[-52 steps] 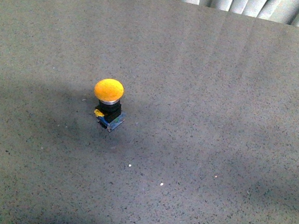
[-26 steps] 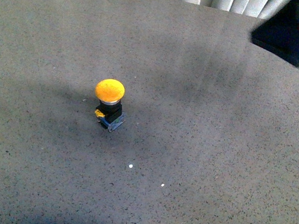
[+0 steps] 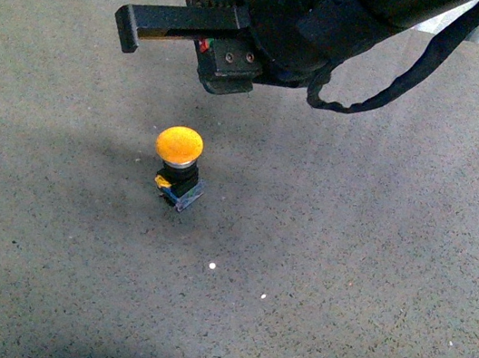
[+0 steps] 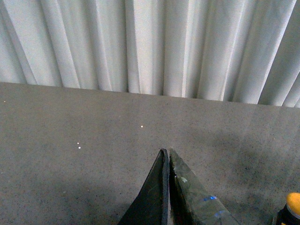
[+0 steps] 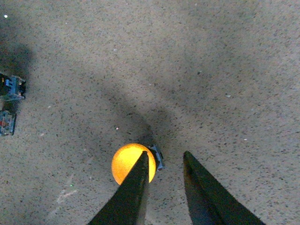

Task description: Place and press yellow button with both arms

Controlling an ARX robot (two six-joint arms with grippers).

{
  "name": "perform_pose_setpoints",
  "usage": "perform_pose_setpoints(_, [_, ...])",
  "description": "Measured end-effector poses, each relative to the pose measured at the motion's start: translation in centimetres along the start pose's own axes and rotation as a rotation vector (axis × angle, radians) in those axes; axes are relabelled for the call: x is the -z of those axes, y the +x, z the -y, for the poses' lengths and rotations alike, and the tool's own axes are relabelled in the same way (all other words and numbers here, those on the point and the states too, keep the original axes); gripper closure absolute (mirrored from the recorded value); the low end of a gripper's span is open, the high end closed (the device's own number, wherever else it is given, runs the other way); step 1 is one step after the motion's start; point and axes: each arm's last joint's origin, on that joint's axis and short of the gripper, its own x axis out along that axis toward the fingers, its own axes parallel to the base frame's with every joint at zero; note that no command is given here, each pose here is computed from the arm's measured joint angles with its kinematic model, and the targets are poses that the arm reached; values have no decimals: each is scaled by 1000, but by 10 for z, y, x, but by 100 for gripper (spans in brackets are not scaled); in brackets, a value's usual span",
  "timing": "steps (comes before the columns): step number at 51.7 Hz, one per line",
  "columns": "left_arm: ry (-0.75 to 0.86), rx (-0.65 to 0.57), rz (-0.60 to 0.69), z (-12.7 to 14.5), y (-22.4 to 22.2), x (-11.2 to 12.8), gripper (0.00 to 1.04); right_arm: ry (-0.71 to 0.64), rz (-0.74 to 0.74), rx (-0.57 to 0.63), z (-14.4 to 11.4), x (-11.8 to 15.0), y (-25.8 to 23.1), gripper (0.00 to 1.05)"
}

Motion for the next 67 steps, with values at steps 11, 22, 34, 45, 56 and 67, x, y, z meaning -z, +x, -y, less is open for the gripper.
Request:
perform_pose_setpoints(11, [0,0,1,0,-4,0,103,21,-38,-39,-5,5,9,103])
perform_pose_setpoints(22, [0,0,1,0,-7,0,103,38,-66,-71,-8,7,16,103])
perform_pose_setpoints(34, [0,0,-23,0,-13,3,103,58,-88,-93,-12,10,22,103])
perform_pose_setpoints(45, [0,-2,-18,0,-20,4,103,62,-115,-97,-14,15,27,103])
perform_pose_setpoints(56, [1,-2,-17,0,-20,4,103,78,-142,-86,-13,20,33,103])
perform_pose_setpoints(67, [0,-2,-17,0,-20,4,103,120,-191,-68,-8,25,39,103])
